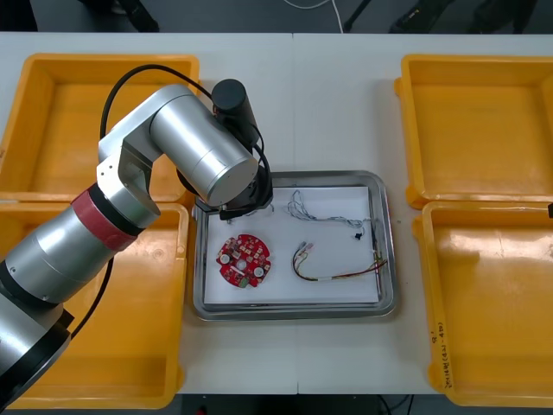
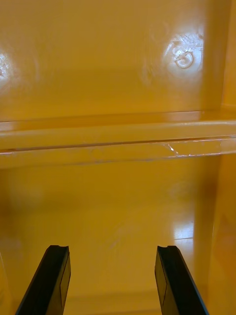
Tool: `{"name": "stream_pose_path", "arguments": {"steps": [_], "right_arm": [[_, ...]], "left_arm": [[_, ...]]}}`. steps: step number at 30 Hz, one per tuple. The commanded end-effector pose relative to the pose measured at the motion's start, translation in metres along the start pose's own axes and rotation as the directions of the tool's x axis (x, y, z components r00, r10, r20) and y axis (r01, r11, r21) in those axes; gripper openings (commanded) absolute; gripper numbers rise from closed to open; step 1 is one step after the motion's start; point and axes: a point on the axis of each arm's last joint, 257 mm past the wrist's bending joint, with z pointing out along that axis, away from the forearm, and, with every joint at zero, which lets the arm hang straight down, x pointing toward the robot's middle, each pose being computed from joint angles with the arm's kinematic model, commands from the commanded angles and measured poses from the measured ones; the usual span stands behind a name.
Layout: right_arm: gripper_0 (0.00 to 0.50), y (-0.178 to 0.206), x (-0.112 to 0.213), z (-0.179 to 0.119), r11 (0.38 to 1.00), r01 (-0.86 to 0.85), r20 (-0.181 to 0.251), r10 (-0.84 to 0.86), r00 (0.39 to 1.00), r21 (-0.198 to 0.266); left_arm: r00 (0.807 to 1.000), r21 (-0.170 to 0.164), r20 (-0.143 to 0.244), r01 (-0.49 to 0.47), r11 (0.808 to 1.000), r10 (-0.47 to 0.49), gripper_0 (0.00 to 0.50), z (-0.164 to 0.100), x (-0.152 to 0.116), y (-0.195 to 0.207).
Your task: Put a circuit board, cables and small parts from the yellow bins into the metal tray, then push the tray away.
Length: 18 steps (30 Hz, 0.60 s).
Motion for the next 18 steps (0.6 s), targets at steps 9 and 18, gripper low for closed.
{"name": "stream_pose_path", "arguments": {"steps": [9,18], "right_arm": [[0.500,-0.022,-0.010,-0.015,0.998,-0.037,0.039,0.035,0.999,0.050],[0.500,-0.021,-0.010,-0.015,0.998,-0.038,0.038,0.036,0.999,0.047]], "left_arm": [[1.000,0.036,0.015,-0.013,0.999,0.012,0.500,0.000,0.002,-0.018],[0.999,0.064,0.034,0.038,0.997,-0.041,0.500,-0.020,-0.019,-0.017]]}}
